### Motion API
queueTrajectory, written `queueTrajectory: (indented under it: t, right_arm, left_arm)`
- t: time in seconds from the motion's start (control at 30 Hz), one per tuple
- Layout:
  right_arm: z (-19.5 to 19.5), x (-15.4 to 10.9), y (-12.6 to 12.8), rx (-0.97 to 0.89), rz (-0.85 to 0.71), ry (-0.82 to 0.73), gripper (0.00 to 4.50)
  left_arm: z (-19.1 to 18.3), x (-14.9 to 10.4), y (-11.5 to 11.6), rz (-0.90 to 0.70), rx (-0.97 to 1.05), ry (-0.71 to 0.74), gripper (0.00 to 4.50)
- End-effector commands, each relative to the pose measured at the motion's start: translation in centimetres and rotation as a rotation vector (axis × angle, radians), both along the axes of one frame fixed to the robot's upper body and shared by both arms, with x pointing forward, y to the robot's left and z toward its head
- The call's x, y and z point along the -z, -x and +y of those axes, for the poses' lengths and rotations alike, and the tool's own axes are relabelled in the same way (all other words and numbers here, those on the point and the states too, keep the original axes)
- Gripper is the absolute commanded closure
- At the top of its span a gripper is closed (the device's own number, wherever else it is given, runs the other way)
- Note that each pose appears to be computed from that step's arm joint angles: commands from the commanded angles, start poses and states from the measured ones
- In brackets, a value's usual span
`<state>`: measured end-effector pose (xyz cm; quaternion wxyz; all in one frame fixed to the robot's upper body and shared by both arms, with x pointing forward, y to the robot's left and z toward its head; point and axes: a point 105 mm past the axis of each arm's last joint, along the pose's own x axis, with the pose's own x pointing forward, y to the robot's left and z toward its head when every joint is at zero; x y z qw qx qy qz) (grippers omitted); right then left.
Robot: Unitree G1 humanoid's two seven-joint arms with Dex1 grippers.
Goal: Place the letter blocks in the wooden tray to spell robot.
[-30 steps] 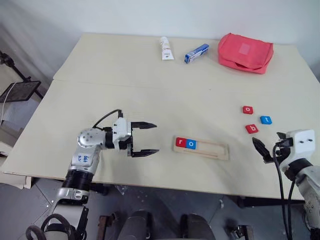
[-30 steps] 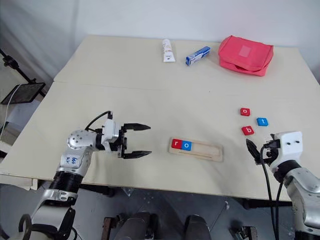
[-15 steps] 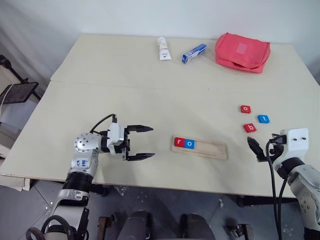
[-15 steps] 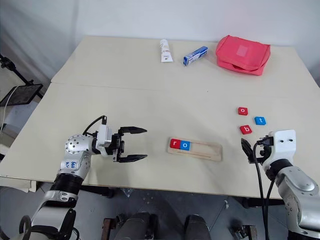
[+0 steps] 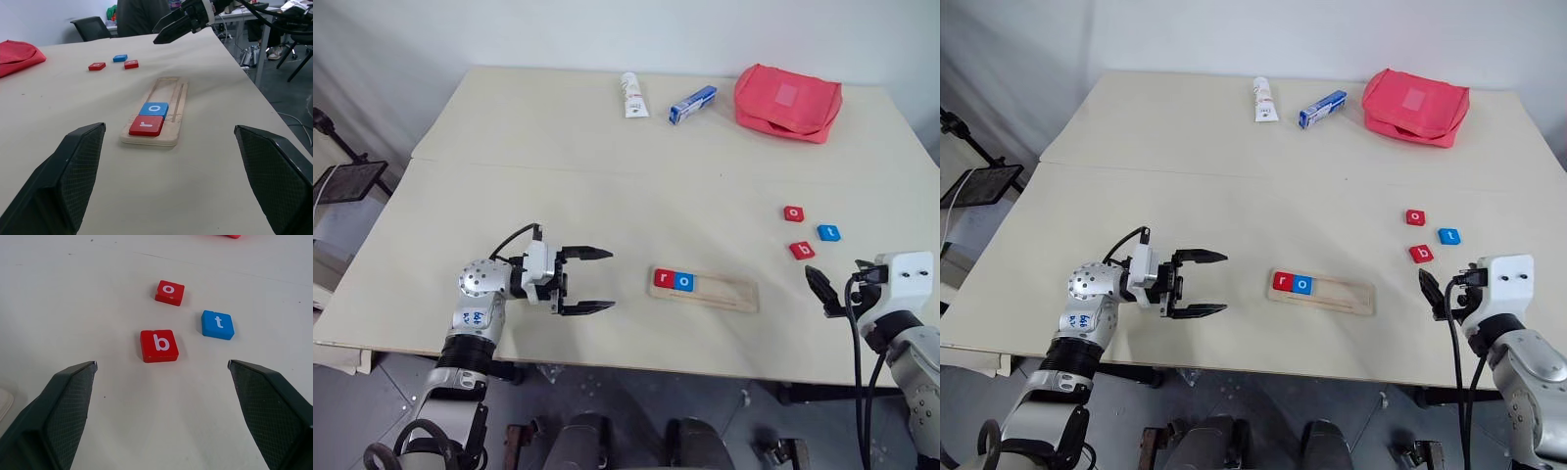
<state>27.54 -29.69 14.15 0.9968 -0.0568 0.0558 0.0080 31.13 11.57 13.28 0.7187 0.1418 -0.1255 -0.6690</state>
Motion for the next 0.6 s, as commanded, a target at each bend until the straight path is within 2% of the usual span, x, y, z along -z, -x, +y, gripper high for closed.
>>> queueTrajectory:
  t: [0.03, 0.37, 0.6]
  right_arm:
    - [-0.5, -1.6, 0.4, 0.02, -0.067, 0.018, 0.0]
    - [-0.2, -1.9, 0.3, 0.017, -0.071, 0.015, 0.0]
    - [0.3, -1.8, -2.3, -0.057, -0.009, 0.005, 0.0]
  left_arm:
    - [0.2, -1.0, -0.1, -0.041, 0.004, 0.024, 0.02]
    - [0.2, -1.1, 0.0, -0.045, 0.007, 0.032, 0.02]
    - [0.2, -1.1, 0.2, -0.056, -0.002, 0.047, 0.02]
